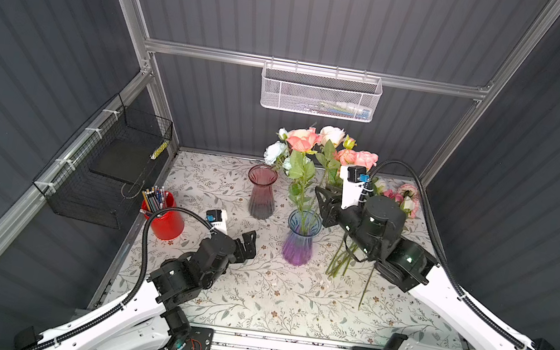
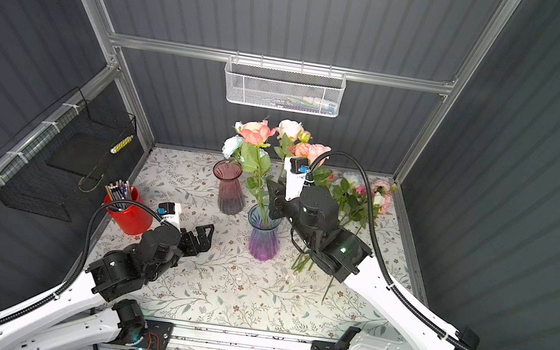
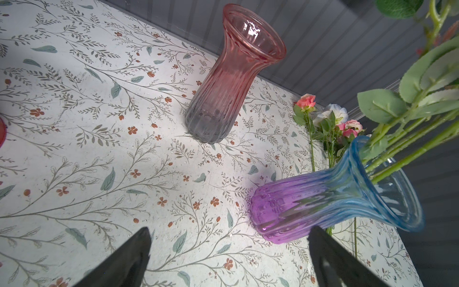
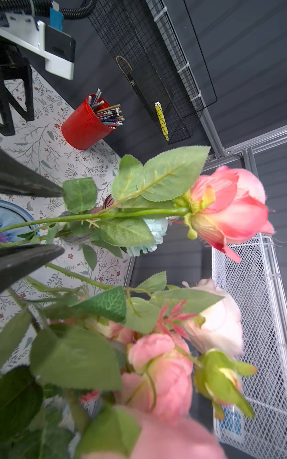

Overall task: Arrange the flowers into the vase
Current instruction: 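Open the right gripper and move it back to the flower bunch, then move the left gripper toward the vase while right gripper reaches into the bunch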

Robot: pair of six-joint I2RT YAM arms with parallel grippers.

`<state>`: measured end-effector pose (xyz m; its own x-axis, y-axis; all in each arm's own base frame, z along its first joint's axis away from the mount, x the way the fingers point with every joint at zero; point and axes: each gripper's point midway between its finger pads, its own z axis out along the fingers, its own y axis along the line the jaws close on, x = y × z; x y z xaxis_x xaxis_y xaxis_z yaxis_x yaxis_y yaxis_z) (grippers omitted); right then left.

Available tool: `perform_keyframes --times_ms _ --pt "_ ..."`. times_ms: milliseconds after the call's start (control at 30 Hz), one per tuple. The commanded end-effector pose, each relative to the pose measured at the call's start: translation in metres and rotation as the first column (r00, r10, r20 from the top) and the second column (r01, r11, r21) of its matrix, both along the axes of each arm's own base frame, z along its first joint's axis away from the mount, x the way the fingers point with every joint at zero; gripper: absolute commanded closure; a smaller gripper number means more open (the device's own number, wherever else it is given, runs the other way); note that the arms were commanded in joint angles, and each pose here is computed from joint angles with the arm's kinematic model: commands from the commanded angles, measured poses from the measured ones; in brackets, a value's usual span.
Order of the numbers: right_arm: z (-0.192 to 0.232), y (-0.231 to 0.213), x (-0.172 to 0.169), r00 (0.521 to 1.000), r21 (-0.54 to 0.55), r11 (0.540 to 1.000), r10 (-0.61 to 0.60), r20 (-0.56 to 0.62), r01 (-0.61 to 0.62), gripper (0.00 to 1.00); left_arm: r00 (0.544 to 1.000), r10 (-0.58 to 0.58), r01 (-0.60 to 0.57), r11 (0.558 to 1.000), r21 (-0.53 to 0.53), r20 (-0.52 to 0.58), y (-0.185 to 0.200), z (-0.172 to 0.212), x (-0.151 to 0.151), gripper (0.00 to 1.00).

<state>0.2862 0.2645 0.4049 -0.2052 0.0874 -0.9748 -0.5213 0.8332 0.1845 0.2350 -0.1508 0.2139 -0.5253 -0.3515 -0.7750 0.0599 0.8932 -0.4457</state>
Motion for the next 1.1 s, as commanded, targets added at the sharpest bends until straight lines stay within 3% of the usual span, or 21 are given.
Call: perform_keyframes --times_ms 0,200,333,400,500,600,800,900,1067 --pt "0.012 -0.029 -0.009 0.996 -0.005 0.997 -0.079 0.03 0.079 0.63 1.0 -0.006 0.006 1.0 -0.001 0.019 -0.001 0.005 0.002 0.0" --pt "0.0 -0.095 -0.017 0.974 0.001 0.976 -0.218 0.063 0.218 0.67 0.988 -0.077 0.082 0.996 -0.038 0.131 -0.009 0.035 -0.001 0.01" --pt "-0.028 -0.143 -0.007 0.947 0.046 0.947 -0.317 -0.049 0.319 0.67 0.976 -0.104 0.115 0.992 -0.048 0.189 -0.012 0.051 -0.002 0.01" --pt "-0.049 -0.163 -0.001 0.913 0.029 0.919 -0.387 -0.128 0.393 0.61 0.974 -0.119 0.13 0.99 -0.046 0.193 -0.017 0.052 0.0 0.01" --pt "-0.087 -0.196 0.011 0.825 -0.053 0.861 -0.5 -0.262 0.505 0.53 0.975 -0.145 0.153 0.988 -0.034 0.166 -0.025 0.047 0.002 0.01" --pt "-0.132 -0.225 0.026 0.702 -0.16 0.795 -0.595 -0.391 0.585 0.49 0.975 -0.177 0.182 0.983 -0.033 0.132 -0.035 0.037 0.003 0.01" --pt "-0.233 -0.266 0.068 0.473 -0.245 0.737 -0.615 -0.631 0.631 0.52 0.943 -0.318 0.326 0.942 -0.077 0.096 -0.071 0.03 -0.002 0.01" --pt "-0.263 -0.289 0.083 0.382 -0.267 0.706 -0.616 -0.688 0.656 0.55 0.903 -0.422 0.429 0.898 -0.096 0.087 -0.091 0.03 -0.01 0.01" --pt "-0.286 -0.304 0.099 0.328 -0.304 0.732 -0.582 -0.744 0.61 0.51 0.763 -0.622 0.646 0.745 -0.165 0.176 -0.124 0.041 -0.04 0.01"
